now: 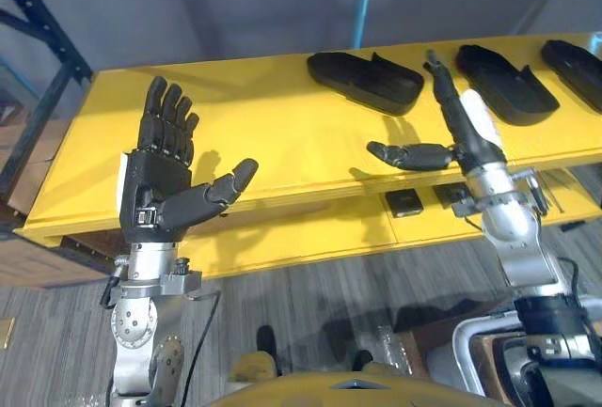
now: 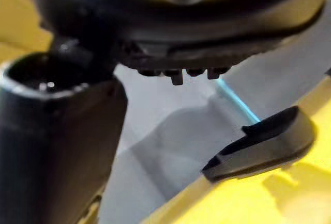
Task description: Walk over and take three plastic housings, then place them on the shelf
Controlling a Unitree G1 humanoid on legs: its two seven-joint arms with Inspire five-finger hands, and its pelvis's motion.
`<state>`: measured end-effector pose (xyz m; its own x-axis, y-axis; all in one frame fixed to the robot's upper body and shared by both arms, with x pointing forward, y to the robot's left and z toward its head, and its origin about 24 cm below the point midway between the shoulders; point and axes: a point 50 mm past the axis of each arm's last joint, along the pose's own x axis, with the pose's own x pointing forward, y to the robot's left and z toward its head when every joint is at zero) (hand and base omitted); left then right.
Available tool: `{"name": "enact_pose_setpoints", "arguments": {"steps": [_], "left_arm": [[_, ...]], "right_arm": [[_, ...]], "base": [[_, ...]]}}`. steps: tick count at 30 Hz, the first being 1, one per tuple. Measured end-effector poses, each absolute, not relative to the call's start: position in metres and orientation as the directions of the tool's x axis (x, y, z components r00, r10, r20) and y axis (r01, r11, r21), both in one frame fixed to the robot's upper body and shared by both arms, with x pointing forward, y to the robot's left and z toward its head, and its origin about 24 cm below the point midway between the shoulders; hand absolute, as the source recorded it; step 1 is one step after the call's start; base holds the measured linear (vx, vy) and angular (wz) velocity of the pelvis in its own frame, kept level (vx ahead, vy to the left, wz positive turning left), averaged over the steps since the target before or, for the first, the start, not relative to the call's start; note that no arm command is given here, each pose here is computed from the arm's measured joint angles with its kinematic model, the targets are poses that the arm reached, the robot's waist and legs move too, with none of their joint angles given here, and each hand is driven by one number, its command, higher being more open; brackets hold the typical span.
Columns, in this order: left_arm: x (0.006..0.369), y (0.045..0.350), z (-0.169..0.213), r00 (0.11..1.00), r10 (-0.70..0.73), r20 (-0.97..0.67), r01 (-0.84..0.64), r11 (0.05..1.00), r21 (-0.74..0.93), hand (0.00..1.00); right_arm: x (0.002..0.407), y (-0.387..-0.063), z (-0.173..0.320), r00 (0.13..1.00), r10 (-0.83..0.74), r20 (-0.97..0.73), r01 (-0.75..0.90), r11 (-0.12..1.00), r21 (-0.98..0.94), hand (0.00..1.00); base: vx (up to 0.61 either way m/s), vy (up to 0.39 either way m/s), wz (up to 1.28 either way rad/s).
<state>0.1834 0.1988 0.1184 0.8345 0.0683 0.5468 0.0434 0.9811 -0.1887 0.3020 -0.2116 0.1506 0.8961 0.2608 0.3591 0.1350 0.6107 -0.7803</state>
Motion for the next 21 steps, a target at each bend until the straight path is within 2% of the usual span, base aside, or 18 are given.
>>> {"name": "enact_pose_setpoints", "arguments": {"steps": [5, 12, 14, 17, 21], "left_arm": [[0.185, 0.19, 0.118, 0.834, 0.098, 0.543, 0.025, 0.977, -0.214, 1.0], [0.189, 0.175, 0.117, 0.841, 0.098, 0.532, 0.011, 0.98, -0.198, 1.0], [0.194, 0.174, 0.118, 0.836, 0.105, 0.538, 0.012, 0.978, -0.209, 1.0], [0.198, 0.17, 0.117, 0.842, 0.111, 0.529, 0.015, 0.973, -0.228, 1.0], [0.202, 0.159, 0.103, 0.881, 0.076, 0.468, 0.042, 0.971, -0.237, 1.0]], "right_arm": [[0.324, -0.196, 0.139, 0.932, 0.274, 0.237, 0.067, 0.513, -0.856, 1.0], [0.349, -0.204, 0.102, 0.999, 0.023, 0.048, 0.029, 0.521, -0.853, 1.0], [0.358, -0.21, 0.102, 0.997, -0.068, 0.026, 0.056, 0.484, -0.873, 1.0], [0.368, -0.219, 0.111, 0.983, -0.175, 0.061, 0.133, 0.431, -0.892, 1.0], [0.38, -0.22, 0.137, 0.943, -0.257, 0.212, 0.298, 0.364, -0.882, 1.0]], "base": [[-0.02, 0.003, 0.1], [-0.01, 0.003, 0.06], [-0.02, 0.004, 0.11], [-0.03, 0.009, 0.07], [-0.01, -0.017, 0.09]]}}
